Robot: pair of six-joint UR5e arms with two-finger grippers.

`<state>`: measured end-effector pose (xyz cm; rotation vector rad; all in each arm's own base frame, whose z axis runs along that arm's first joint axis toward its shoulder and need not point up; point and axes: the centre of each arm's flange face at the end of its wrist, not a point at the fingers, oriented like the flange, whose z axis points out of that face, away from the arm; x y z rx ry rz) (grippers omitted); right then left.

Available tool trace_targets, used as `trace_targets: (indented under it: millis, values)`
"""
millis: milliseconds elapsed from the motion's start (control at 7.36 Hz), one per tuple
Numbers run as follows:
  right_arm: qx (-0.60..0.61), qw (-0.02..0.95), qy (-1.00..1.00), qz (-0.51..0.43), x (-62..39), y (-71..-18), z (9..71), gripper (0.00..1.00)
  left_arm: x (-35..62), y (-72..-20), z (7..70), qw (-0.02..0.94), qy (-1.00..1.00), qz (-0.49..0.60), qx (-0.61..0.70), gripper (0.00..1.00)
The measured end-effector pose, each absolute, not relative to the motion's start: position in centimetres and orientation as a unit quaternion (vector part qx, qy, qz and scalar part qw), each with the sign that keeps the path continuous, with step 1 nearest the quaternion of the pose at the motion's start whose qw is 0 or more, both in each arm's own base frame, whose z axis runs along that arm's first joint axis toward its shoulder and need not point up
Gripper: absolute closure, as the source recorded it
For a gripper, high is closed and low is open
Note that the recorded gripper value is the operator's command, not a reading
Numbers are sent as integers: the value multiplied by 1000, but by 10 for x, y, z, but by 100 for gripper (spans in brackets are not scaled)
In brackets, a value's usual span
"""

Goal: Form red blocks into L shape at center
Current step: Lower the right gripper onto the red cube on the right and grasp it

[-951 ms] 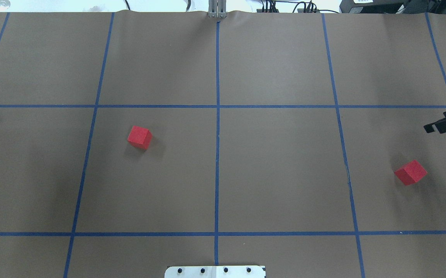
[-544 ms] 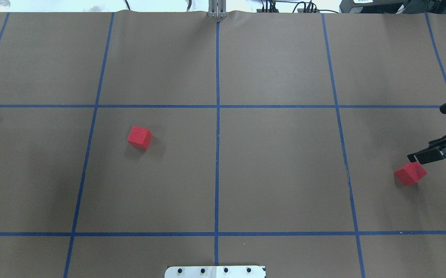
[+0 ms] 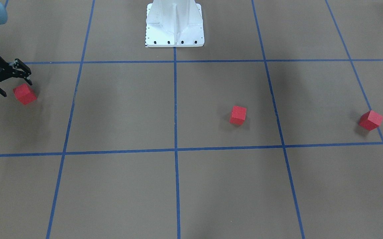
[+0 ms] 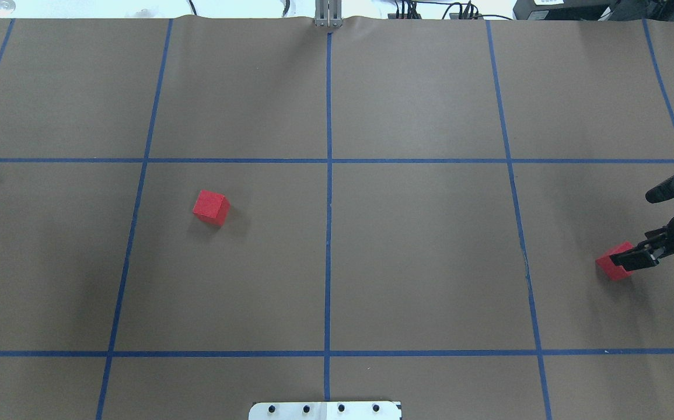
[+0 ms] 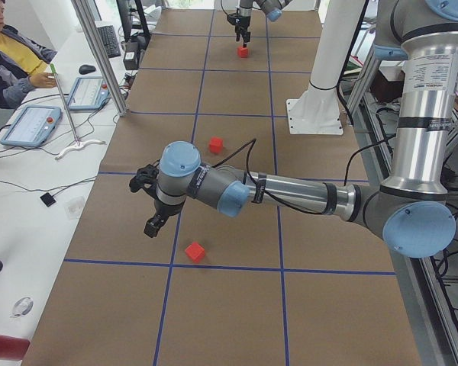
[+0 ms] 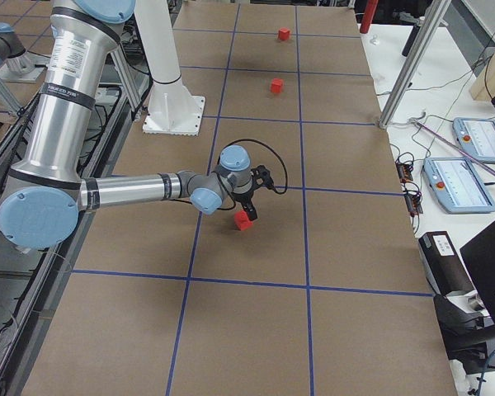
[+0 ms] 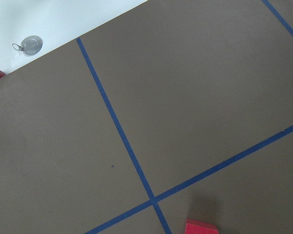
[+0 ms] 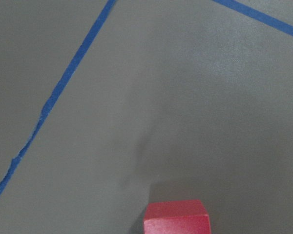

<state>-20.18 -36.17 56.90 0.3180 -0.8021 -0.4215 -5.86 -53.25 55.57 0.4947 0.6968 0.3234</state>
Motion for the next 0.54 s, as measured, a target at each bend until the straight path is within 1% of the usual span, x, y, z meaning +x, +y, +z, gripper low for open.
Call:
trace_targets:
  millis: [272, 408, 544]
  values:
    - [153, 887, -377, -219, -207, -360, 580, 4, -59, -532, 556, 897, 336, 156, 239, 0]
    - [151, 887, -374, -225, -208, -359, 585, 11, -59, -532, 556, 898, 336, 156, 238, 0]
    - [150, 887, -373, -228, -210, -358, 587, 23, -59, -532, 557, 898, 336, 156, 238, 0]
